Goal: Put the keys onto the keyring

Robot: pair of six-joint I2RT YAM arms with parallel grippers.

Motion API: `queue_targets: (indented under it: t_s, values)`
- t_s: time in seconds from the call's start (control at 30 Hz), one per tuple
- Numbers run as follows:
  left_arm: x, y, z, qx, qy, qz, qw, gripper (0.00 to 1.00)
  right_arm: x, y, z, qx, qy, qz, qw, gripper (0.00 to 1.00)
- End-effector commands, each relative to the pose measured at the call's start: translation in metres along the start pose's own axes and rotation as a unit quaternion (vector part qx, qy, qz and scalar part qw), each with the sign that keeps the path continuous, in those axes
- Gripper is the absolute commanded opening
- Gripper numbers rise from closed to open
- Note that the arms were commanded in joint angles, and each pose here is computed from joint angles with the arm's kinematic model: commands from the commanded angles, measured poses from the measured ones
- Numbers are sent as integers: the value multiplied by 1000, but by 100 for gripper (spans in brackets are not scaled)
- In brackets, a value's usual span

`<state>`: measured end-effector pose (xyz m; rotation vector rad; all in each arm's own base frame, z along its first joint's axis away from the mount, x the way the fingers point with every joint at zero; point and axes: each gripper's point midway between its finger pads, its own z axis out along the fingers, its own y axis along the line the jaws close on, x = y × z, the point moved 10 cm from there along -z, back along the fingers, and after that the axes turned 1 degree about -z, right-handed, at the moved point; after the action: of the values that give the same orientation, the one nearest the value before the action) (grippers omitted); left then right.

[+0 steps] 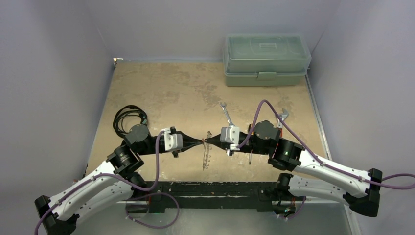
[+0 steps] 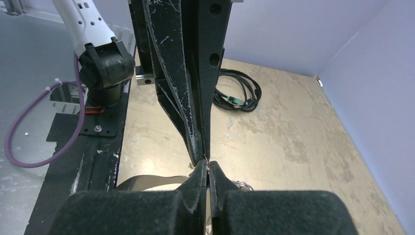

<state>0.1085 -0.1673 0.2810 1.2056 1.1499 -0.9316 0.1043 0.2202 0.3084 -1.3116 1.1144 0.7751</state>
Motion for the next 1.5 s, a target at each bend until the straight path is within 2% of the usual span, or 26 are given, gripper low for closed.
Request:
queue_targets:
  t_s: [0.0,0.37,0.5,0.6,0.7,0.77,0.87,0.97,1.2,1.47]
  values:
    - [-9,2,0,2,-17,18,1000,0,-26,-9,-4,31,-63,-13,997,0]
    - [-7,1,2,14,-14,14,1000,0,-39,-13,-8,61,-112,-5,992,0]
    - [-9,1,1,12,-16,15,1000,0,-36,-12,-6,53,-106,-3,993,0]
    - [-19,2,-1,5,-30,17,999,26,-32,-10,-4,43,-101,-1,994,0]
    - [-33,0,-9,-14,-72,29,997,44,-31,-7,-2,27,-99,2,995,0]
    - [-36,-2,-15,-31,-97,34,994,55,-32,-6,-2,18,-99,4,995,0]
    - [-36,-6,-22,-47,-119,43,991,62,-34,-4,-2,5,-103,5,995,0]
    - [-34,-7,-22,-45,-126,39,990,62,-35,-3,0,-5,-113,5,994,0]
    - [-33,-9,-9,2,-131,4,991,52,-44,-2,2,-18,-154,9,988,0]
    - [-31,-11,-8,16,-123,4,992,42,-50,-1,6,-36,-172,15,984,0]
